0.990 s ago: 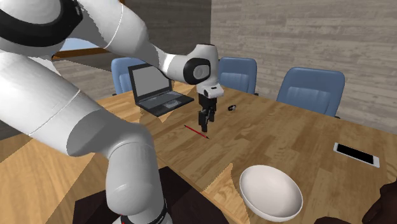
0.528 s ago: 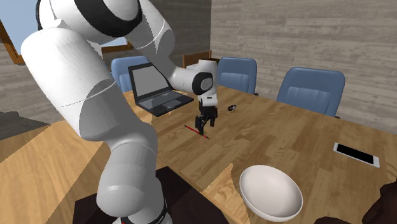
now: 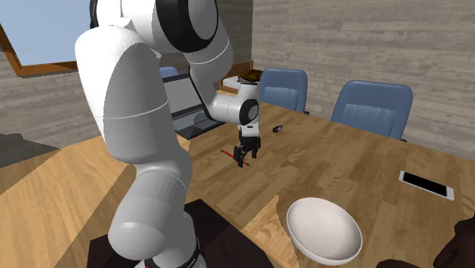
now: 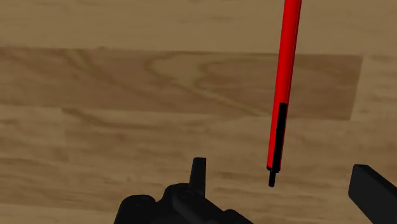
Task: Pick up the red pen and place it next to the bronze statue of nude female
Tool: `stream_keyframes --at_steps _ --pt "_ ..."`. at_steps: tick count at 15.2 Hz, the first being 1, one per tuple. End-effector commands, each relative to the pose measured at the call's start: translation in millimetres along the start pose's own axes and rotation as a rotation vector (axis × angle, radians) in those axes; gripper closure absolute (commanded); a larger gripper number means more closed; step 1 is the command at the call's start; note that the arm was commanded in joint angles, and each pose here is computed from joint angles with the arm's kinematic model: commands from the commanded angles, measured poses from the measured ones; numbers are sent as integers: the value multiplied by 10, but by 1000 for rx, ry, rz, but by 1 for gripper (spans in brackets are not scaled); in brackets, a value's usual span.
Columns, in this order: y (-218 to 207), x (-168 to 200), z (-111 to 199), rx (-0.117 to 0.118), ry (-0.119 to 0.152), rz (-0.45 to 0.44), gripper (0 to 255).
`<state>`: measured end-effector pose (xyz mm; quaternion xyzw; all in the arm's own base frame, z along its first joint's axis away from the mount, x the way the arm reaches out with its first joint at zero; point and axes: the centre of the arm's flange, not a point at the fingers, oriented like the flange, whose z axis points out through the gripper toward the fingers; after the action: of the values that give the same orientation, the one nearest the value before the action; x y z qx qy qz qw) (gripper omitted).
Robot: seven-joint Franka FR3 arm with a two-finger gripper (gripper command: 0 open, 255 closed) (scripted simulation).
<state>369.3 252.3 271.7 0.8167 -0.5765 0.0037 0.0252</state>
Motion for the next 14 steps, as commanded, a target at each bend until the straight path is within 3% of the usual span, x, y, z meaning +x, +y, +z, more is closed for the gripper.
stream_keyframes --at_steps 1,8,9,14 --pt "-7 6 63 2 1 -1 0" --pt "-7 6 63 2 1 -1 0" --pt "-7 6 63 2 1 -1 255" --pt "6 13 42 2 0 -1 255"
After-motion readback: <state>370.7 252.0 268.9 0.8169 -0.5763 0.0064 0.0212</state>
